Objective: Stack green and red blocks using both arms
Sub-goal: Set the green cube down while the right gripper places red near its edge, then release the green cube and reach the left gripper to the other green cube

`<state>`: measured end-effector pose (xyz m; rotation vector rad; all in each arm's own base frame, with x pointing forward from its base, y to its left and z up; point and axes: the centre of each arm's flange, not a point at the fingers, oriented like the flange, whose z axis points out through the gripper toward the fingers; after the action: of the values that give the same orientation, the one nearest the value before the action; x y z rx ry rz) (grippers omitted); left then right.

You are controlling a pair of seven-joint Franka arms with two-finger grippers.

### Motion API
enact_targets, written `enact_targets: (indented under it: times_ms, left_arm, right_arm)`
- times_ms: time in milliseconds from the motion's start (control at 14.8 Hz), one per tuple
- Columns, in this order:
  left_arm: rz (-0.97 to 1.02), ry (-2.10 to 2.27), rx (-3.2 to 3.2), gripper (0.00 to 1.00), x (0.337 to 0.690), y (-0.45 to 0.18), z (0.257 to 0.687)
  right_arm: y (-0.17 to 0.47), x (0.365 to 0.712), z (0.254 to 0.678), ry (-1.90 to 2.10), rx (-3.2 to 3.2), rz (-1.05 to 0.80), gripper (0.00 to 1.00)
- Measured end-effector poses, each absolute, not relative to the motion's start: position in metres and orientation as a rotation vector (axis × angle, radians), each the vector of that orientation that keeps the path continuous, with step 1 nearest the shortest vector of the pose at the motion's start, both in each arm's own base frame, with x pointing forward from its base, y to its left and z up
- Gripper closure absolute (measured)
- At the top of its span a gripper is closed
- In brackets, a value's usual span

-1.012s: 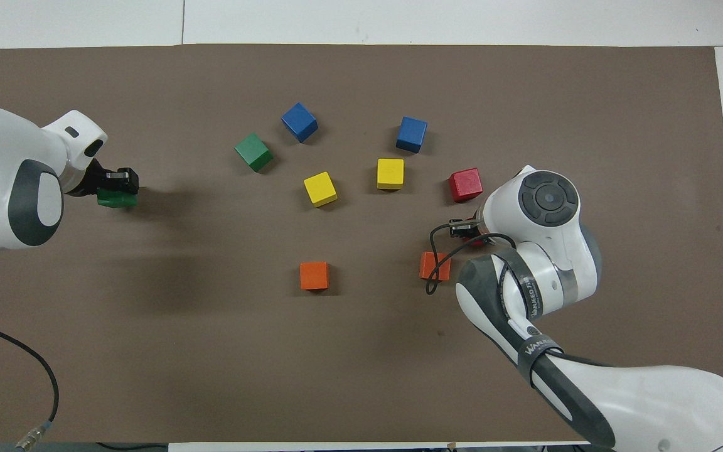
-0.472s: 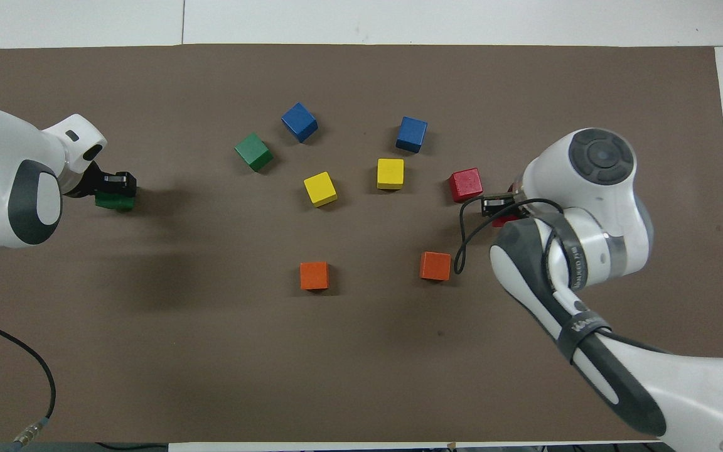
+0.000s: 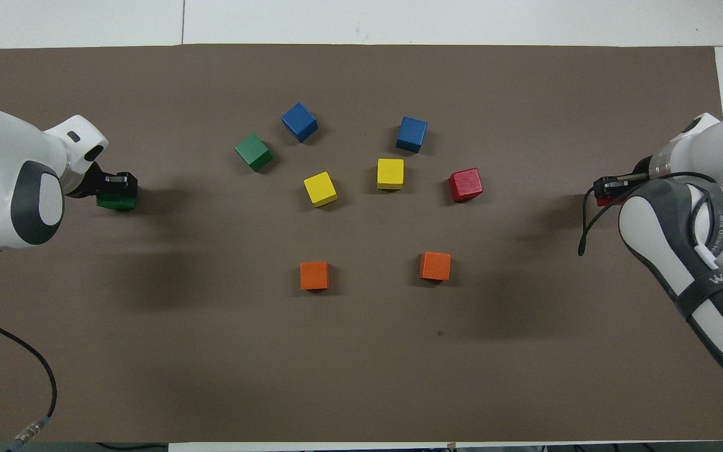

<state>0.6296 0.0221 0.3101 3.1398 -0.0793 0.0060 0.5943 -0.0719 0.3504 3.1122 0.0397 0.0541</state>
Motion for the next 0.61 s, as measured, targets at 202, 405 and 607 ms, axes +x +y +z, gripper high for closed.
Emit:
enact_targets:
  times_ms: [202,405,607]
  left_arm:
    - [0.017,-0.078,3.140,0.02,0.631,0.022,0.313]
    - [0.036,0.014,3.130,0.00,0.638,0.022,0.328]
    - [0.041,0.222,3.099,0.00,0.654,-0.012,0.367]
  right_arm:
    - [-0.070,0.598,0.337,0.052,3.112,0.066,0.45]
    - [-0.063,0.598,0.327,0.070,3.113,0.070,0.45]
    - [-0.061,0.596,0.317,0.075,3.114,0.067,0.45]
